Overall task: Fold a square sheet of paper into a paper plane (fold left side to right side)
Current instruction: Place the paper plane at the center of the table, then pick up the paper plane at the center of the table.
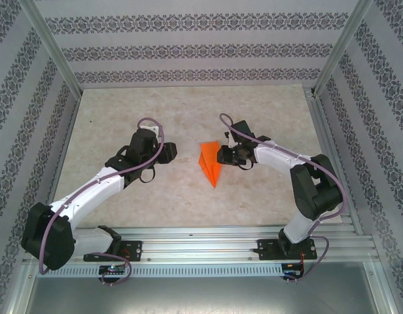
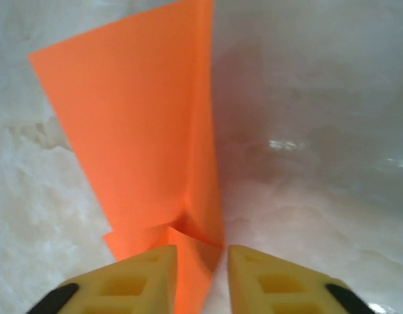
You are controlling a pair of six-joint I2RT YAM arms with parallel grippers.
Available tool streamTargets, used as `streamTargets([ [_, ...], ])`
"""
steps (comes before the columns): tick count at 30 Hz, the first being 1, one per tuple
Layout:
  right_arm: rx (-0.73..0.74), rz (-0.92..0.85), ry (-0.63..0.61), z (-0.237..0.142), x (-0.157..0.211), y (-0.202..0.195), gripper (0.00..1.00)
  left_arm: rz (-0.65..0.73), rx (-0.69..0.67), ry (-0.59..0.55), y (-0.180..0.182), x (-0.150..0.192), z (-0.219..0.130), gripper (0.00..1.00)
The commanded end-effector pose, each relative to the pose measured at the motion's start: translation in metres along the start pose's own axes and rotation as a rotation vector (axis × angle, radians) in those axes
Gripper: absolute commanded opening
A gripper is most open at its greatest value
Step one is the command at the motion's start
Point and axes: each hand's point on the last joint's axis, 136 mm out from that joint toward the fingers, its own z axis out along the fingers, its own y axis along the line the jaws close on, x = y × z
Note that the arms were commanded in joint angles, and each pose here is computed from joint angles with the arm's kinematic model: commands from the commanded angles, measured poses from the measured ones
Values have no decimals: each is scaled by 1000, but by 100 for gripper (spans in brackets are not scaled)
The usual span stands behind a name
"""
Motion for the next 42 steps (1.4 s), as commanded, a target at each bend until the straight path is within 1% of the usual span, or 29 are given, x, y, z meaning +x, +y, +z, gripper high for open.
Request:
streamTargets([
  [1,88,-68,-9,-19,-4,-4,33,12,-23,19,9,6,2,52],
  [3,170,-111,-16,-34,-5,-3,36,16,-31,15,10,4,-1,53],
  [5,217,-145,-14,-45,-2,4,40,21,-39,4,11,3,-5,55],
  [7,227,-169,1,-46,7,17,41,23,-55,-13,15,2,-10,57],
  [10,261,-213,28,-33,23,36,49,16,-81,-40,23,3,-16,64],
  [12,300,-231,60,-21,29,39,53,9,-92,-52,28,6,-18,70],
  [14,331,-239,88,-8,32,41,57,9,-102,-52,31,10,-19,74],
  [18,389,-237,128,10,35,39,61,11,-118,-48,36,14,-21,77],
  [21,394,-241,149,21,36,41,62,6,-112,-53,36,14,-22,78],
  [26,413,-272,187,37,42,45,63,12,-116,-47,37,16,-21,79],
  [32,450,-305,207,47,43,43,62,14,-116,-44,38,18,-19,80],
  [36,498,-316,208,48,41,36,58,13,-116,-40,37,18,-19,80],
  [42,510,-315,182,39,36,36,46,12,-115,-29,38,21,-16,80],
])
